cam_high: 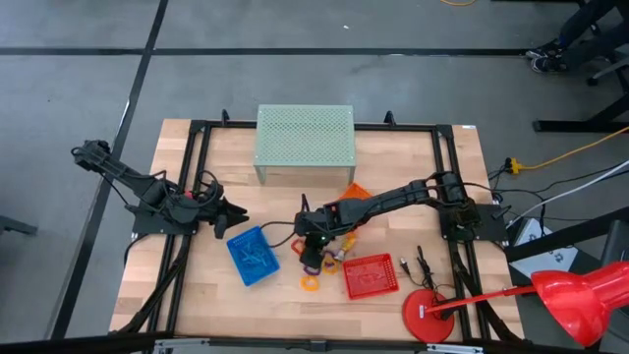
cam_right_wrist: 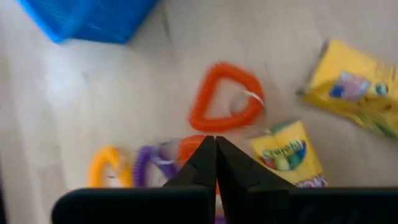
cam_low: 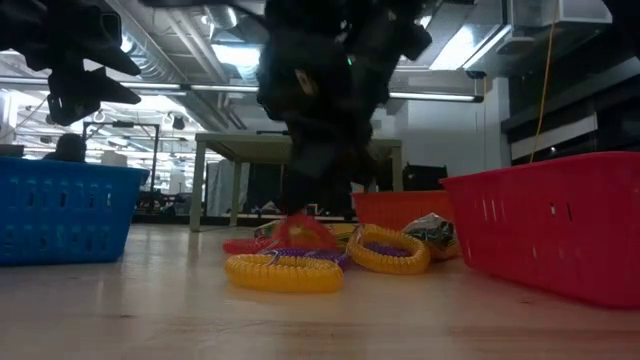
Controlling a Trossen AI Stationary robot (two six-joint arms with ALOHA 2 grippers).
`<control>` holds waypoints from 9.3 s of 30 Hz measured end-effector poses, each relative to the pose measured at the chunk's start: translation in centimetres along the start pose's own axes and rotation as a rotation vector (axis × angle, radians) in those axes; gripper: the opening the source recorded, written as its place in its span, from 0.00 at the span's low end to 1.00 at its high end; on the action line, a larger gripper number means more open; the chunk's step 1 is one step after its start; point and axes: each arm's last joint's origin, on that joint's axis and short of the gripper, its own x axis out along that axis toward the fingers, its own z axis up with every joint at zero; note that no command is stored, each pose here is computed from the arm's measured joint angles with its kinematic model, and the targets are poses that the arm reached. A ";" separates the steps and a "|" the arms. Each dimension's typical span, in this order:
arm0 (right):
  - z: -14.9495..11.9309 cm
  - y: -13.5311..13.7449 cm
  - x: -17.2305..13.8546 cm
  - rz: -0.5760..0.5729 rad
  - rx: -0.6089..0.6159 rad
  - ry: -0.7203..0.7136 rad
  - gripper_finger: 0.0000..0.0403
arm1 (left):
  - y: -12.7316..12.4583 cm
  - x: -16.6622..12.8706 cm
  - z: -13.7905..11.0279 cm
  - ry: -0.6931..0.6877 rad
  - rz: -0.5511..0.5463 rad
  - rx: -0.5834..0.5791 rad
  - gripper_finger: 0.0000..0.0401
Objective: Pick & Place Office Desk Supplies
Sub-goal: Put the red spring keychain into the red bin
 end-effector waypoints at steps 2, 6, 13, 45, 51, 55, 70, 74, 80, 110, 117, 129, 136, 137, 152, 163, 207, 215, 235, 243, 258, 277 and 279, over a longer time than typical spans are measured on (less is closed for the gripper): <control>0.8 0.6 -0.7 0.013 -0.011 -0.022 0.01 | 0.0 0.0 0.0 0.000 0.000 0.000 0.40; 2.5 1.8 -2.3 0.047 -0.044 -0.084 0.01 | 0.0 0.0 0.0 0.000 0.000 0.000 0.40; 4.5 3.2 -5.2 0.032 -0.102 -0.141 0.00 | 0.0 0.0 0.0 0.000 0.000 0.003 0.40; 1.1 4.9 -17.5 -0.113 -0.030 -0.225 0.00 | 0.0 0.0 0.0 -0.001 0.001 0.023 0.40; -3.7 6.2 -18.5 -0.082 0.054 -0.190 0.00 | 0.0 0.0 0.0 -0.001 0.001 0.021 0.40; -7.6 6.5 -18.3 -0.069 0.156 -0.149 0.00 | 0.0 0.0 0.0 -0.001 0.001 0.021 0.40; -15.5 4.5 -11.0 -0.070 0.369 -0.046 0.02 | 0.0 0.0 0.1 -0.018 0.004 0.014 0.40; -15.7 4.3 -10.8 -0.052 0.370 -0.007 0.13 | 0.0 0.0 0.1 -0.018 0.004 0.013 0.40; -15.3 4.4 -10.7 -0.007 0.380 -0.002 0.40 | 0.0 0.0 0.1 -0.030 0.012 0.013 0.40; 0.2 3.9 -8.0 -0.031 -0.397 -0.139 0.43 | -0.1 0.0 0.2 -0.034 -0.001 0.007 0.40; 1.9 1.1 -7.7 -0.028 -0.404 -0.136 0.40 | -0.1 0.0 0.2 -0.034 -0.001 0.008 0.40; 1.1 0.7 -2.3 0.006 -0.324 -0.023 0.39 | -0.1 0.0 0.2 -0.038 0.003 0.018 0.40; 1.3 0.3 -1.3 -0.016 -0.221 -0.034 0.39 | -0.1 0.0 0.2 -0.043 0.005 0.017 0.40; 1.4 0.3 -1.4 -0.013 -0.210 -0.042 0.39 | -0.1 0.0 0.2 -0.042 0.005 0.017 0.40; 1.7 1.9 0.2 0.011 -0.493 -0.053 0.39 | -0.1 0.0 0.2 -0.050 0.011 0.018 0.40; 0.7 1.4 2.9 0.044 -0.502 0.031 0.39 | -0.1 0.0 0.3 -0.055 0.014 0.018 0.40; 2.2 -0.4 3.9 0.164 -0.097 0.153 0.01 | 1.1 -5.7 1.4 -0.302 -0.493 0.264 0.21; 2.7 -0.3 3.8 0.199 -0.070 0.124 0.01 | 2.6 -2.0 -2.9 -0.278 -0.604 0.116 0.15; 3.1 0.5 3.5 0.199 -0.040 0.064 0.00 | 3.7 -0.7 -3.8 -0.155 -0.519 0.106 0.07; 2.4 3.9 -0.1 0.210 -0.066 0.027 0.00 | 3.8 -0.6 -3.8 -0.174 -0.493 0.148 0.08; -2.5 8.3 -7.3 -0.046 -0.099 0.083 0.00 | 3.7 -0.6 -4.0 -0.143 -0.528 0.185 0.08; -10.0 11.6 -7.8 -0.314 0.052 0.198 0.00 | 3.9 -0.4 -3.8 -0.141 -0.522 0.189 0.08; -10.8 11.1 -6.9 -0.342 0.086 0.212 0.00 | 4.1 -0.1 -3.6 -0.140 -0.507 0.194 0.08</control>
